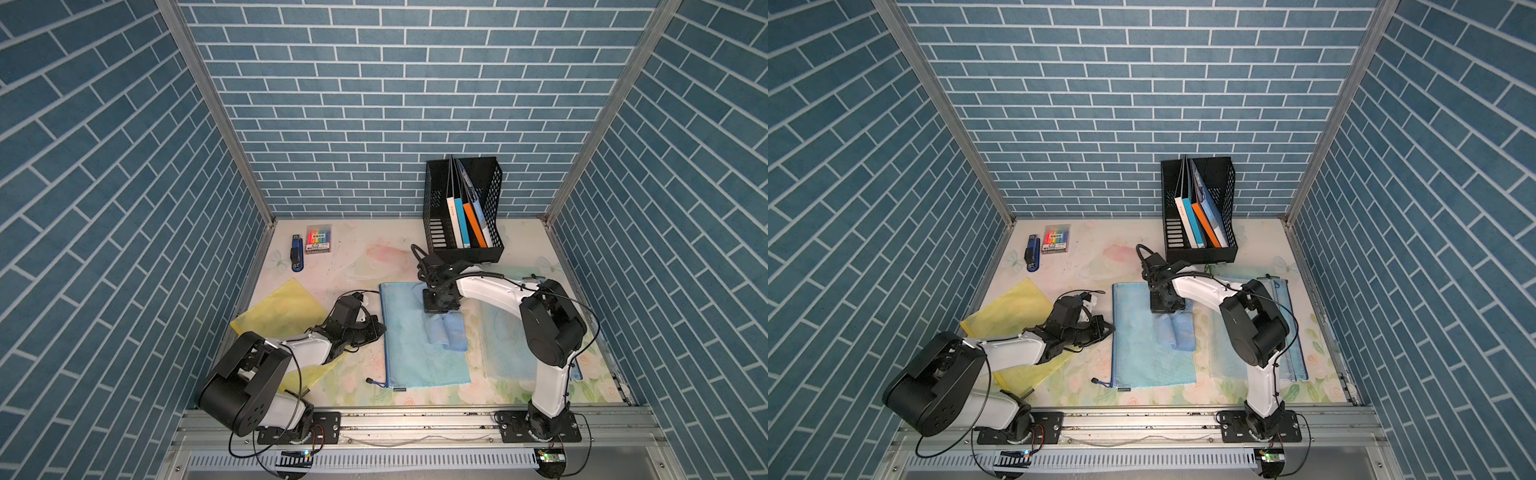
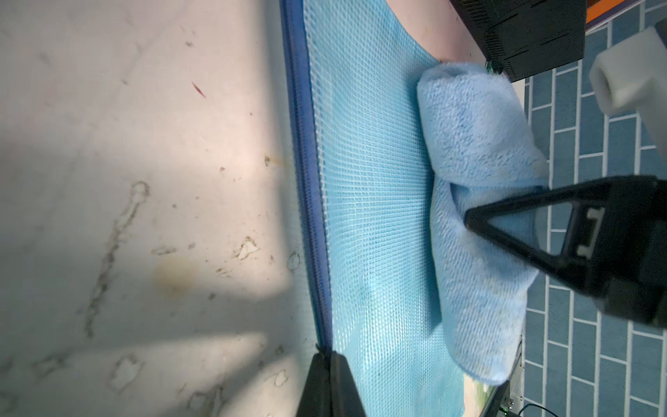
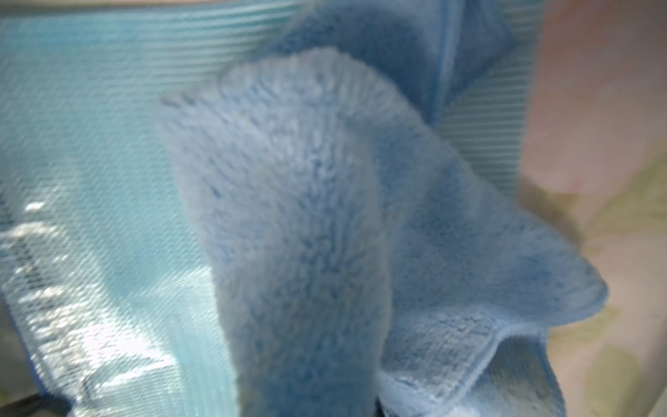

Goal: Wipe the document bag
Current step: Wipe the dirt from the document bag.

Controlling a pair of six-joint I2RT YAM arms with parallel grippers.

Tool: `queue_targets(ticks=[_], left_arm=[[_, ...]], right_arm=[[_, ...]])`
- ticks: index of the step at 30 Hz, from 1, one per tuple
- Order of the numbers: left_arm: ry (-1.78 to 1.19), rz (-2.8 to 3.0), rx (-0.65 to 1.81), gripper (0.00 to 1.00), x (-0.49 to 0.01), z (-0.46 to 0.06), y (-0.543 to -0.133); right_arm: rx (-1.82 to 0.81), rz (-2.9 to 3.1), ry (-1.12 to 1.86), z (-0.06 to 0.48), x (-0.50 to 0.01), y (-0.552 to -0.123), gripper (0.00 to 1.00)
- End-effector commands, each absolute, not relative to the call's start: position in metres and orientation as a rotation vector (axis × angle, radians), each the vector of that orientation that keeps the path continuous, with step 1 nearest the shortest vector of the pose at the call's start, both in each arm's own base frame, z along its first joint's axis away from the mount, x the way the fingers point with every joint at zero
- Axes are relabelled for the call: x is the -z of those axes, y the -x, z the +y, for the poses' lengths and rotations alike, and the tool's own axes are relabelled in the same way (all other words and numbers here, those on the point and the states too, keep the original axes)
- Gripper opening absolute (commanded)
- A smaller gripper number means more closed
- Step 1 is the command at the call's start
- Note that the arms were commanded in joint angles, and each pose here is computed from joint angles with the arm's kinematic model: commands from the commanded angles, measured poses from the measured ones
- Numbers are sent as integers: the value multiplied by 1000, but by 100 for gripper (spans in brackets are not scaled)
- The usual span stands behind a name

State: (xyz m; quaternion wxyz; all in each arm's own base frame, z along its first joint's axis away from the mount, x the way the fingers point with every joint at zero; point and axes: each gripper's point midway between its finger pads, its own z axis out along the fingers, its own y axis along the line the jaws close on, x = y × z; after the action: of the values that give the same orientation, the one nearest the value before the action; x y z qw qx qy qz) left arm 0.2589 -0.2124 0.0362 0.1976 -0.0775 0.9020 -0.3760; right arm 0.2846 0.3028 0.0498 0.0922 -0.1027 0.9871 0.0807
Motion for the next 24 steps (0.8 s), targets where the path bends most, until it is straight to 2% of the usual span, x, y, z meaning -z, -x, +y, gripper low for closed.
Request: queue_targets(ticks=[1, 5, 8, 12, 19, 24], left_arm=[[231, 2505, 1062, 0, -37, -214, -262], [239, 2502, 1062, 0, -36, -214, -263], [235, 2502, 1064, 0, -37, -214, -262], [233, 2498, 1065, 0, -38, -214, -262], [234, 2496, 1065, 0, -38, -212, -259], [241, 2492, 1071, 0, -38, -212, -258]], right_arm=[[-360, 2926, 453, 363, -58, -249, 0], [-501, 2955, 531, 412, -50, -210, 0], [-519, 2975, 474, 410, -39, -204, 0], [-439, 2985, 378, 373, -36, -217, 0], [-126, 2987, 169, 255, -36, -258, 0], [-5, 2961, 128, 221, -45, -263, 0]])
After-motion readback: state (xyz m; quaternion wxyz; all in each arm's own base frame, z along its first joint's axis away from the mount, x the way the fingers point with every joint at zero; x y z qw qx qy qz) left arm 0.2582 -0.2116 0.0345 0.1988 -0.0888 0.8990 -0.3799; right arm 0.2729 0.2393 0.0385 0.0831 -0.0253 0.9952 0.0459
